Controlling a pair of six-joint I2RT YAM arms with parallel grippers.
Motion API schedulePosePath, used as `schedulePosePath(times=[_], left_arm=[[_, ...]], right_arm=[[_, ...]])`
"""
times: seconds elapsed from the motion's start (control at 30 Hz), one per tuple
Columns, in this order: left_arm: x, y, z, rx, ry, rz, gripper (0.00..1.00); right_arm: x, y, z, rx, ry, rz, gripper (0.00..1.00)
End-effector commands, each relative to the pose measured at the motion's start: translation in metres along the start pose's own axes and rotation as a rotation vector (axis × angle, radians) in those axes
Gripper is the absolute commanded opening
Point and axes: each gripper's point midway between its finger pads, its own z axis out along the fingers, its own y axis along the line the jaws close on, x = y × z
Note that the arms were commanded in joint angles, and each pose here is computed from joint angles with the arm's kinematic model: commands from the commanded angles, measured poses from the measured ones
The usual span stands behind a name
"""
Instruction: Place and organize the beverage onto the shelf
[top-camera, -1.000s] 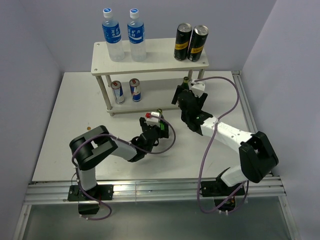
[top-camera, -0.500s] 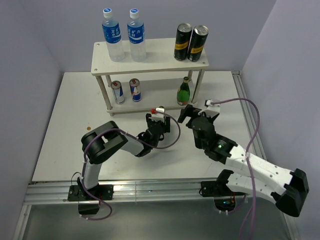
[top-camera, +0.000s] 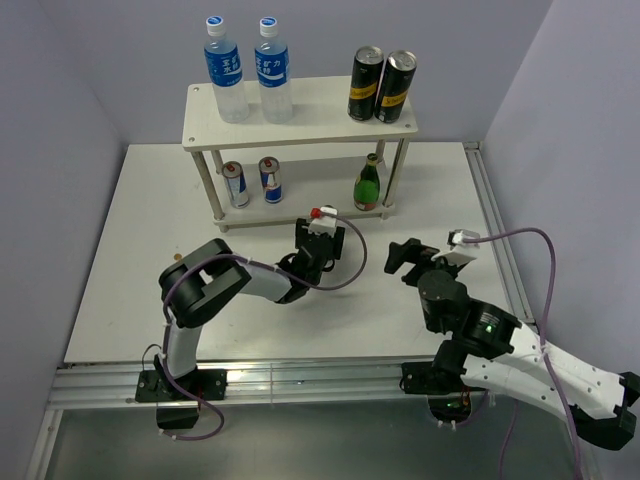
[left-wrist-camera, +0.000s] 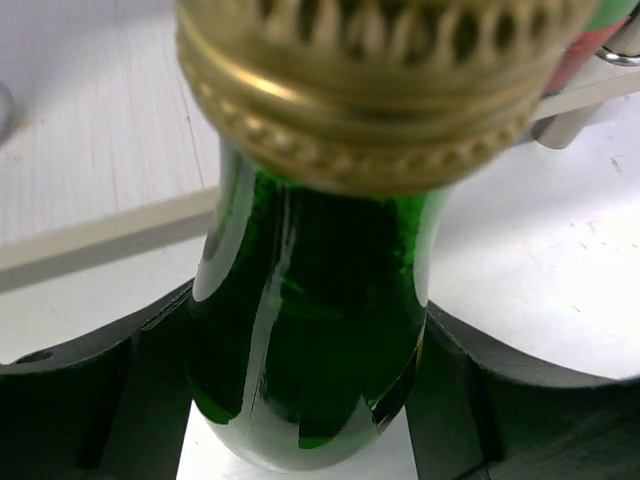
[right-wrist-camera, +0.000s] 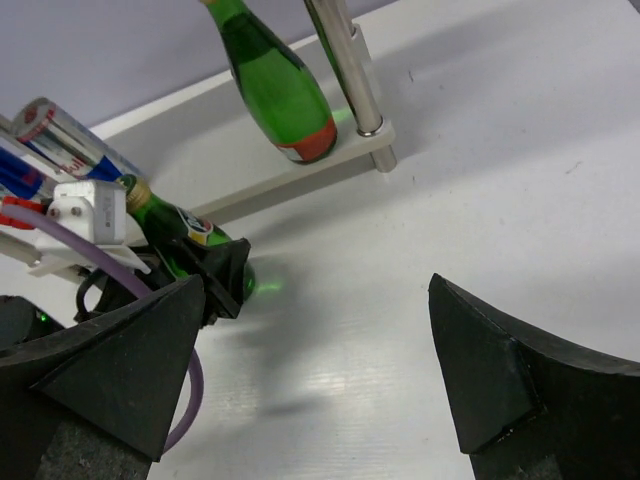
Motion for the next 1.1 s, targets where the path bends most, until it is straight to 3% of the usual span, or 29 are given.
schedulePosePath(times=[0.0, 0.5, 0.8, 1.07], left_arm=[[-0.098, -0.006, 0.004, -0.007, -0.19, -0.094, 0.0], [-0.178, -0.016, 0.028, -0.015, -0.283, -0.122, 0.0], [-0.194, -0.008, 0.069, -0.024, -0.29, -0.145, 0.0], [-0.177, 0.012, 0.101, -0.034, -0.253, -0.212, 0.0]], right_arm=[[-0.006, -0.016, -0.007, 0.032, -0.019, 0.033, 1.0], [-0.001, -0.018, -0.007, 0.032, -0.015, 0.041, 1.0], [0.0, -0.018, -0.007, 0.027, -0.012, 0.044, 1.0], [0.0, -0.018, -0.006, 0.034, -0.015, 0.04, 1.0]])
